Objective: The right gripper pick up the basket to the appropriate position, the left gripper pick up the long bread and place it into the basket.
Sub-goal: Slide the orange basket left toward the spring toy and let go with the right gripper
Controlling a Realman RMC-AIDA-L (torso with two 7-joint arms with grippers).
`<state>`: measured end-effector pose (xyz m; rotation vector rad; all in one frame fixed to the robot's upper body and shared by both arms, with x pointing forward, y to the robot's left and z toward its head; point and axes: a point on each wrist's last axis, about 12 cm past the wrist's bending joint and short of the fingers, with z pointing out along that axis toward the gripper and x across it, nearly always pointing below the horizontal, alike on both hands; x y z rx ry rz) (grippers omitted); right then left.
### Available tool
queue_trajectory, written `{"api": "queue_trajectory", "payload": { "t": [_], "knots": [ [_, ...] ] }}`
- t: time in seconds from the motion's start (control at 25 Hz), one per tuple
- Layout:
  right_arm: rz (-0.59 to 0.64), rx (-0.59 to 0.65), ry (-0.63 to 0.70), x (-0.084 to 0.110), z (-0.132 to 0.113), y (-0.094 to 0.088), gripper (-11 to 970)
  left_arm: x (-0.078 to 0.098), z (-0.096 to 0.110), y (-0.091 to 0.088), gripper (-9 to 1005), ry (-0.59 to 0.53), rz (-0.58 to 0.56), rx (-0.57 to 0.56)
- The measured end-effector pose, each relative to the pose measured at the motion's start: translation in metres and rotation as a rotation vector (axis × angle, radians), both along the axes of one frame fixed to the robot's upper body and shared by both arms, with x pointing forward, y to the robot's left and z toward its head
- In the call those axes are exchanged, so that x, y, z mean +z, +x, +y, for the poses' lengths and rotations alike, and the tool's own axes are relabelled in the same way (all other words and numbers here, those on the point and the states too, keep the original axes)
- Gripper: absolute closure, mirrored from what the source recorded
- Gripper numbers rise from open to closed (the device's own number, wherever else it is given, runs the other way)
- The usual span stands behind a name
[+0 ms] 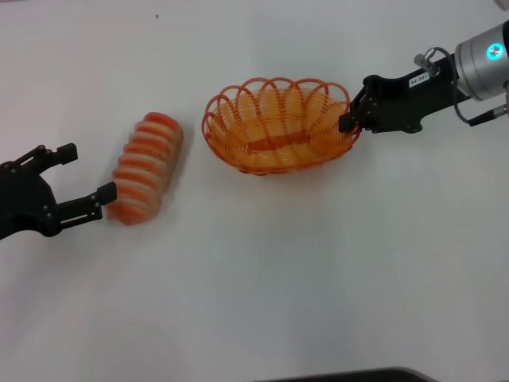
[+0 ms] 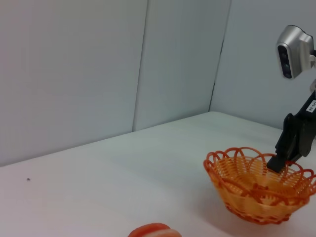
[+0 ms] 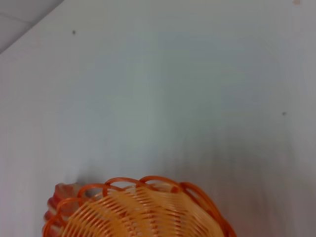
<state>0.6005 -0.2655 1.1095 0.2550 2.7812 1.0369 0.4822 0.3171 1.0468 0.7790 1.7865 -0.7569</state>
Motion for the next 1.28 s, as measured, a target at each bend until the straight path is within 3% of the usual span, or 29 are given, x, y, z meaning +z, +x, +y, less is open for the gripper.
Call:
{"api": "queue_trajectory", "payload": {
  "t": [0.68, 1.28],
  "knots": [
    [0.026, -0.071, 0.030, -0.020, -0.009, -0.016, 891, -0.002, 0.001, -0.001, 62, 0.005, 0.005, 0.006],
    [0.012, -0.102, 0.096, -0.024, -0.013, -0.023, 880, -0.003, 0.002, -0.003, 61, 0.005, 0.008, 0.010]
  ]
}}
